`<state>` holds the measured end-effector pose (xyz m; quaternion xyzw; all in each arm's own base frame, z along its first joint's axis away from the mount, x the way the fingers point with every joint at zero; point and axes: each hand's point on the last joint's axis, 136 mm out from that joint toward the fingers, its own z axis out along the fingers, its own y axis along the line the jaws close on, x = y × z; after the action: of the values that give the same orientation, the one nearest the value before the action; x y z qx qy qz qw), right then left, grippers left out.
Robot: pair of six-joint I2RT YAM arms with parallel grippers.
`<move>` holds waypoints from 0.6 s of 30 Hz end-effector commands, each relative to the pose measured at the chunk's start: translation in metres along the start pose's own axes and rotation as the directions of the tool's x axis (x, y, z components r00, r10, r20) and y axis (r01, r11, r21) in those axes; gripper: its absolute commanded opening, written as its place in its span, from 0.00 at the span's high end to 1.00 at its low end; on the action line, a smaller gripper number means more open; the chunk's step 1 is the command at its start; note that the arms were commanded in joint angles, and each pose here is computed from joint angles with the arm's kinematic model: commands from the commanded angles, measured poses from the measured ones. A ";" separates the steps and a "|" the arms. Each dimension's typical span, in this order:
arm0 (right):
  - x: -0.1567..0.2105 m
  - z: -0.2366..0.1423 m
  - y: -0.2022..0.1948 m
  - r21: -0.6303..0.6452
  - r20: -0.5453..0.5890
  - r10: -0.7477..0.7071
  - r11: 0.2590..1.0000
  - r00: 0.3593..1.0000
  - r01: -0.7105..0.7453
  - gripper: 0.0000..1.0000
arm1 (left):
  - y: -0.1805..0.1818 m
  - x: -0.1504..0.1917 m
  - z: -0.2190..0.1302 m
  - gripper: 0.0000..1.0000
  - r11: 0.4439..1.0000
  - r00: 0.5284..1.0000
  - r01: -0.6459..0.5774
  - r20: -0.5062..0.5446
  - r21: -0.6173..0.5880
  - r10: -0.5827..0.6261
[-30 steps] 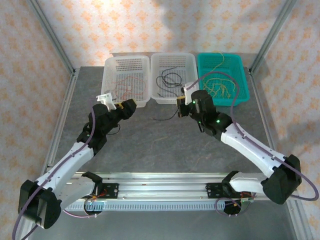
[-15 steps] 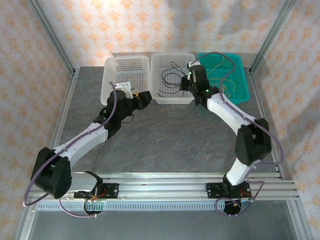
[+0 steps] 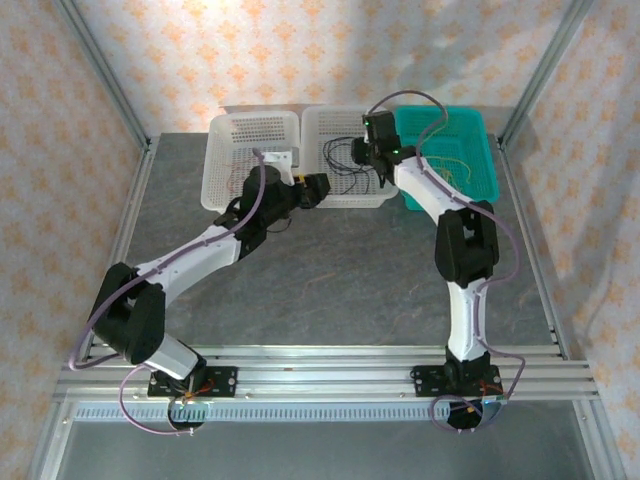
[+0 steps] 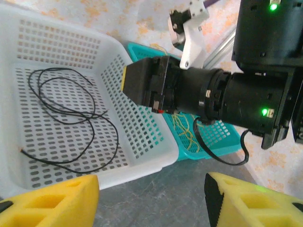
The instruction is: Untangle the cables
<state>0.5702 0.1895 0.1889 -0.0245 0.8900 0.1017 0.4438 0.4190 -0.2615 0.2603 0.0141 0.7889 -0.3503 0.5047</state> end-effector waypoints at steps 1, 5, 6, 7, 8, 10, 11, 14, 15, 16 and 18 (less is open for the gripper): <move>-0.039 -0.038 -0.029 0.006 0.119 0.085 0.996 0.989 -0.086 0.65 | -0.014 -0.005 0.010 0.38 0.999 0.999 -0.040 0.014 0.024 0.040; -0.040 -0.047 -0.074 0.062 0.171 0.196 0.976 0.966 -0.209 0.65 | -0.024 0.001 0.026 0.38 0.997 0.999 -0.050 -0.001 0.052 0.050; -0.039 -0.047 -0.085 0.076 0.179 0.223 0.968 0.958 -0.240 0.65 | -0.026 0.002 0.032 0.38 0.997 0.999 -0.053 -0.006 0.056 0.053; -0.037 -0.046 -0.097 0.090 0.184 0.255 0.957 0.949 -0.275 0.65 | -0.029 0.003 0.036 0.38 0.996 0.998 -0.056 -0.008 0.064 0.057; -0.035 -0.045 -0.108 0.106 0.191 0.283 0.946 0.940 -0.306 0.65 | -0.032 0.003 0.042 0.38 0.996 0.998 -0.060 -0.012 0.071 0.061; -0.032 -0.042 -0.125 0.131 0.203 0.320 0.928 0.925 -0.350 0.65 | -0.038 0.005 0.052 0.38 0.994 0.997 -0.070 -0.022 0.084 0.073; -0.030 -0.040 -0.134 0.147 0.208 0.338 0.917 0.918 -0.371 0.65 | -0.042 0.006 0.058 0.38 0.993 0.996 -0.077 -0.029 0.090 0.080; -0.026 -0.034 -0.157 0.177 0.230 0.390 0.884 0.891 -0.433 0.64 | -0.053 0.011 0.074 0.38 0.989 0.993 -0.100 -0.052 0.105 0.106; -0.025 -0.031 -0.162 0.178 0.233 0.406 0.875 0.884 -0.449 0.64 | -0.055 0.012 0.078 0.38 0.989 0.992 -0.107 -0.056 0.106 0.113; -0.023 -0.027 -0.169 0.180 0.234 0.426 0.864 0.874 -0.470 0.63 | -0.058 0.014 0.083 0.38 0.988 0.991 -0.110 -0.063 0.110 0.117; -0.021 -0.018 -0.181 0.187 0.231 0.459 0.844 0.858 -0.502 0.63 | -0.062 0.017 0.090 0.38 0.987 0.990 -0.115 -0.070 0.115 0.123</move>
<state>0.5805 0.0219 0.1952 0.2197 0.8445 0.0959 0.4790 0.4584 -0.3509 0.2520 0.0777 0.7883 -0.3615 0.4919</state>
